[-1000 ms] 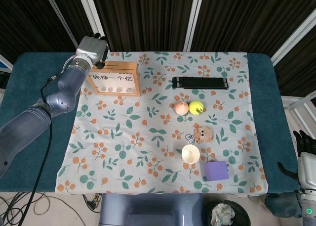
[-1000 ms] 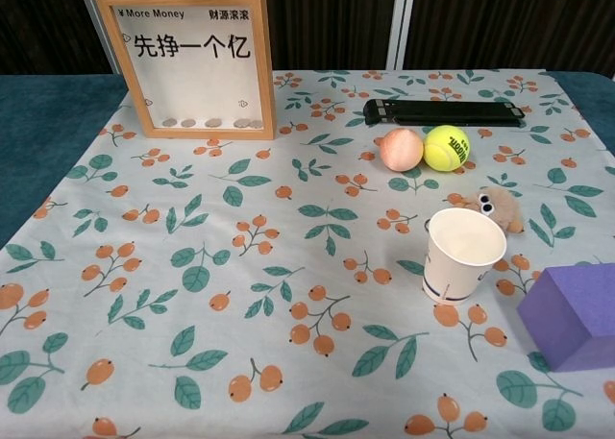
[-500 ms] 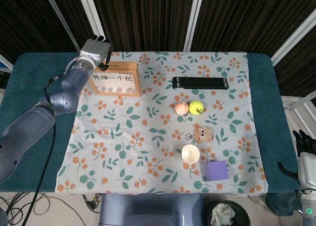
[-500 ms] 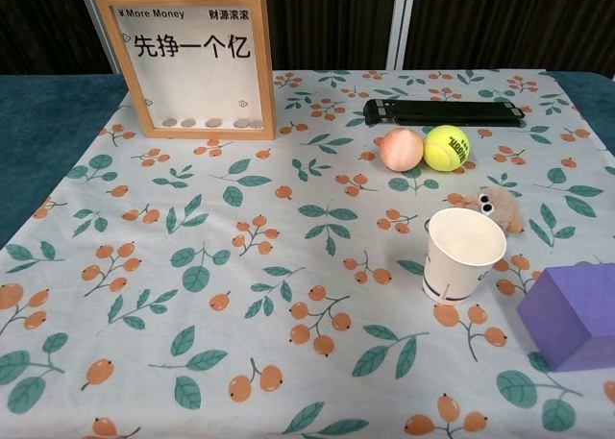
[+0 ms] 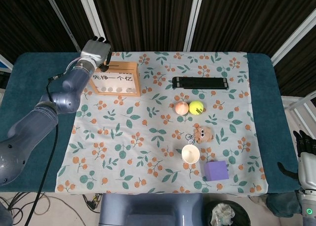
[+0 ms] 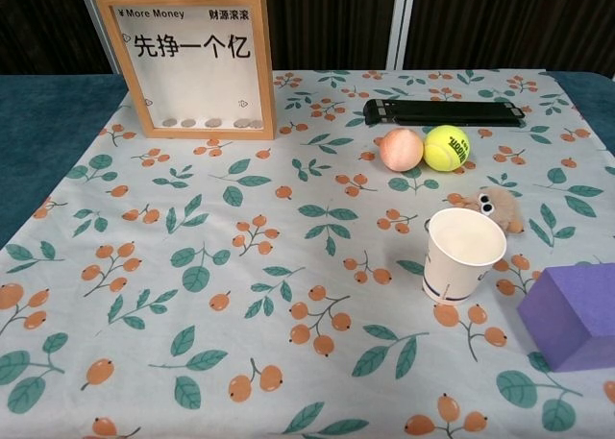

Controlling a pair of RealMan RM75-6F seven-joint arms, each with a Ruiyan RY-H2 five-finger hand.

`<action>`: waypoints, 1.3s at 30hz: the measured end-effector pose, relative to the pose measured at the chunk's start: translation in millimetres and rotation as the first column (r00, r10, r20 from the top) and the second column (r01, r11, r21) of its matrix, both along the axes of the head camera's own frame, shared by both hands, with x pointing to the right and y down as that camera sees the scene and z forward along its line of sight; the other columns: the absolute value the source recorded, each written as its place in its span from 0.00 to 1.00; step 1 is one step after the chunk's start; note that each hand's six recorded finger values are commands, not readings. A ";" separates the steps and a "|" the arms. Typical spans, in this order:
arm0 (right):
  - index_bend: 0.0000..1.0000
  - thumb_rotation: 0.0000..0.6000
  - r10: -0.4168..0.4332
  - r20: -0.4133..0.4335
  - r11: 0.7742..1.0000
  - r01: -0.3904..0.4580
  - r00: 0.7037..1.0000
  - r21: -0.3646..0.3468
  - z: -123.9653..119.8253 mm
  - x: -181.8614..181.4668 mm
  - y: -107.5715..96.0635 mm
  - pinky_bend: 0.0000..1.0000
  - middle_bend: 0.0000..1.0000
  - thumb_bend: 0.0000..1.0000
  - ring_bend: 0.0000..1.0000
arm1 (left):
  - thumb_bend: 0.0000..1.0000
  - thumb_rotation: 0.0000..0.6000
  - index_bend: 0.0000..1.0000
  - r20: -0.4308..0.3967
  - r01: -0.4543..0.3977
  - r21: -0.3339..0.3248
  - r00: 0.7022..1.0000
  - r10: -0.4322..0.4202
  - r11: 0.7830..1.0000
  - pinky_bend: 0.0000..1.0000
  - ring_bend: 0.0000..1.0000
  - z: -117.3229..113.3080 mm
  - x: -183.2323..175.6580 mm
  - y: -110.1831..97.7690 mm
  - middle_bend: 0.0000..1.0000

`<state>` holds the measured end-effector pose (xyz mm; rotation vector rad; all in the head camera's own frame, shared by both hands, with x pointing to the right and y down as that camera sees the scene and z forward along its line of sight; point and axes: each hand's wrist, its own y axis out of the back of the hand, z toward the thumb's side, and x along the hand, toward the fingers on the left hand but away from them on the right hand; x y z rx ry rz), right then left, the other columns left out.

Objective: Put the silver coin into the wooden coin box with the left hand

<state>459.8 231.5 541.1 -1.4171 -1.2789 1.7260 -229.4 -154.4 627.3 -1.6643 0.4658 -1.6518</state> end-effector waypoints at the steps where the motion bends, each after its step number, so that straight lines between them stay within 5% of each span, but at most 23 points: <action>1: 0.04 1.00 0.000 0.000 1.000 0.000 1.000 0.000 0.0 -0.1 0.0 0.00 0.00 0.26 0.00 | 0.60 1.00 0.67 0.000 -0.001 0.000 1.000 0.001 1.000 0.00 0.00 0.3 0.2 0.0 0.12; 39: 0.04 1.00 0.005 0.005 1.000 -0.005 1.000 -0.007 0.0 -0.3 0.8 0.00 0.00 0.26 0.00 | 0.58 1.00 0.60 0.001 -0.017 -0.025 1.000 0.017 1.000 0.00 0.00 9.3 9.4 1.5 0.10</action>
